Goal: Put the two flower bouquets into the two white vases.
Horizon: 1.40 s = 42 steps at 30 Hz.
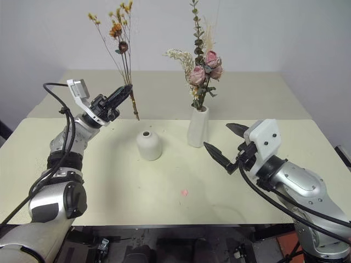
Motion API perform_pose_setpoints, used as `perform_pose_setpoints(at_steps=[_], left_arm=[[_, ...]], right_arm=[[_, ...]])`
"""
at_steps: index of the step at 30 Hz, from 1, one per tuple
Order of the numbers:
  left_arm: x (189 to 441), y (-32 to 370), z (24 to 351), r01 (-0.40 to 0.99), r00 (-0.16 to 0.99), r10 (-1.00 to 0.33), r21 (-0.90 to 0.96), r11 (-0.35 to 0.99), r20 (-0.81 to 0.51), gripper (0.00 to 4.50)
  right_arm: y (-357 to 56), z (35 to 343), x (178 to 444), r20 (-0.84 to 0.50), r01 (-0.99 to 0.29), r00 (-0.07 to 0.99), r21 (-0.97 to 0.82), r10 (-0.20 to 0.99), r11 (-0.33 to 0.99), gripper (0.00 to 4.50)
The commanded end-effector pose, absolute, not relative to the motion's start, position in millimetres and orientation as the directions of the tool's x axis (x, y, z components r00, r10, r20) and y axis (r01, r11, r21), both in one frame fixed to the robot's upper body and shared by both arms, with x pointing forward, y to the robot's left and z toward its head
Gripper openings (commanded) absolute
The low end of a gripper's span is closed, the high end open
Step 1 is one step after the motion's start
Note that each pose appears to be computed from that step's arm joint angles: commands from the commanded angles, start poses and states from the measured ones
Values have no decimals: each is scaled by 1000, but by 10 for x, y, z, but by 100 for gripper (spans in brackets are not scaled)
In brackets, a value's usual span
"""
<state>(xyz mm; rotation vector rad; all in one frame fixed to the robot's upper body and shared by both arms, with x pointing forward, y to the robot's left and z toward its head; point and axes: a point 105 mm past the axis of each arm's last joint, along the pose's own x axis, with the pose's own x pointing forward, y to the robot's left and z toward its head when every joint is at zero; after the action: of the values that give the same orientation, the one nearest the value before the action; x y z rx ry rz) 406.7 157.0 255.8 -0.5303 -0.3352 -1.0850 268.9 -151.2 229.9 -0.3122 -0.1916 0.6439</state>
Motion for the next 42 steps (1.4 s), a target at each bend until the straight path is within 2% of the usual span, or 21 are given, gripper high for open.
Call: perform_pose_setpoints(at_steps=[1, 6, 24, 32, 42], left_arm=[[4069, 1460, 2605, 915, 404, -776, -219, 340, 483, 2], [4068, 1432, 2503, 909, 412, -810, -246, 336, 417, 2], [4057, 1365, 2360, 902, 420, -825, -269, 336, 377, 2], [3969, 1304, 2294, 932, 360, -863, -178, 316, 353, 2], [3936, 1318, 2217, 935, 352, -873, -92, 342, 338, 2]], right_arm=[[-1537, 2430, 2633, 132, -515, 788, -395, 602, 761, 450], [-1573, 2435, 2651, 138, -498, 803, -381, 580, 779, 450], [-1616, 2400, 2691, 117, -494, 809, -395, 575, 775, 450], [-1624, 2398, 2688, 119, -488, 812, -398, 571, 777, 450], [-1617, 2401, 2680, 129, -488, 809, -398, 574, 777, 450]])
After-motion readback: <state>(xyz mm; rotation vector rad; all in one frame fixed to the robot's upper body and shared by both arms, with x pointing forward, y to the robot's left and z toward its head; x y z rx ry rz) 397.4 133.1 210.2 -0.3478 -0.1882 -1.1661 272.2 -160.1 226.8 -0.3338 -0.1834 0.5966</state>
